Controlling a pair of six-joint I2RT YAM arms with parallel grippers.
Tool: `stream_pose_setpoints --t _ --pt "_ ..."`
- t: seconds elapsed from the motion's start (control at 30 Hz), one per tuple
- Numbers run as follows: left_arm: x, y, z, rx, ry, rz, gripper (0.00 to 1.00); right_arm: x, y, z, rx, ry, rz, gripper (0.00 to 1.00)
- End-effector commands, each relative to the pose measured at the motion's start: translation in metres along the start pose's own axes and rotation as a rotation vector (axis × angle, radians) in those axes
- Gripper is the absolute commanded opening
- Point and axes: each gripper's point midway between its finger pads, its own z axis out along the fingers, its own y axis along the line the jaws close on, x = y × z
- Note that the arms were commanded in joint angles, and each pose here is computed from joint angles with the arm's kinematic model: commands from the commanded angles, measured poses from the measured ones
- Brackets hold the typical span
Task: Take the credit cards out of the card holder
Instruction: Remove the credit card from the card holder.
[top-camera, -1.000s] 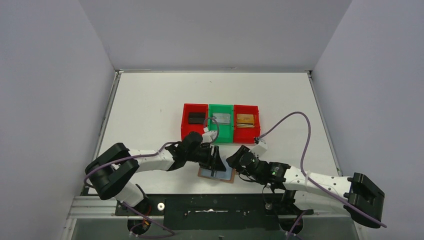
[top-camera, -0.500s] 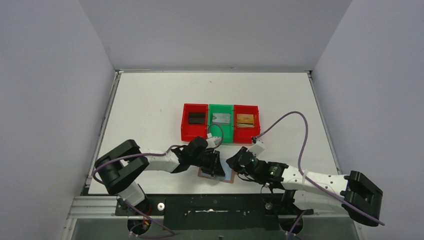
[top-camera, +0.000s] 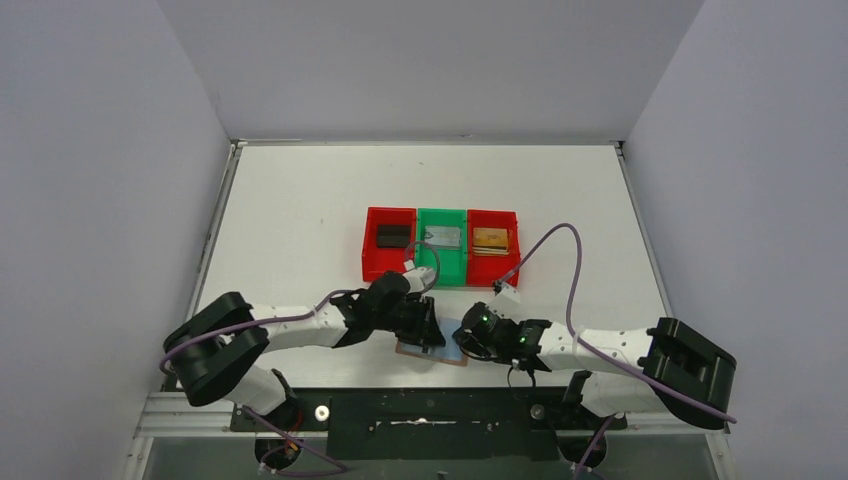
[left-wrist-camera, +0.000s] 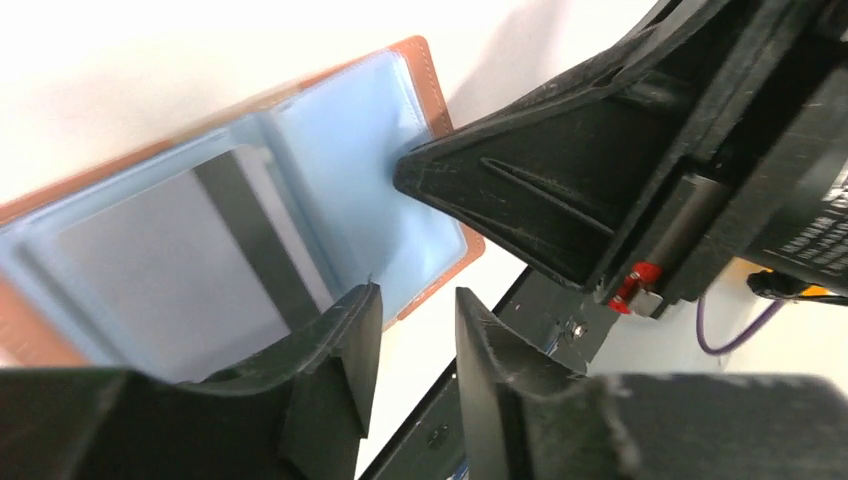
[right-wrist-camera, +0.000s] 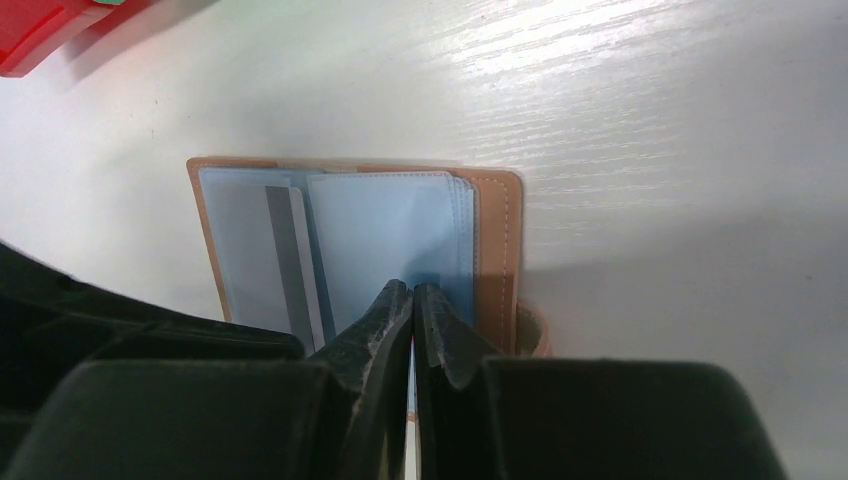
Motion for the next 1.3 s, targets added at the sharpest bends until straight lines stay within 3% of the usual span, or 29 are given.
stream_pose_setpoints --t 0.0,0.17,0.47,0.9,1.07,1.27 --pt "-0.039 0.007 -0.031 -0.150 -0.167 0.025 0.38 -0.004 -0.022 0.001 0.100 -0.022 0.003 0.03" --pt "-0.037 0.048 -0.051 -0.337 -0.178 -0.046 0.43 -0.003 -0.019 0.003 0.104 -0.018 -0.002 0.03" --pt "-0.021 0.053 -0.040 -0.323 -0.093 -0.052 0.45 -0.003 -0.015 0.004 0.090 -0.015 -0.007 0.04" --pt "-0.003 0.068 -0.029 -0.407 -0.030 -0.072 0.16 -0.023 0.068 -0.021 -0.223 -0.055 -0.065 0.17" --pt "-0.003 0.061 -0.026 -0.388 -0.044 -0.078 0.14 -0.013 0.080 -0.015 -0.259 -0.007 -0.065 0.18" --pt "0.000 0.063 -0.026 -0.406 -0.049 -0.096 0.12 0.001 0.053 0.003 -0.156 0.027 -0.013 0.22"
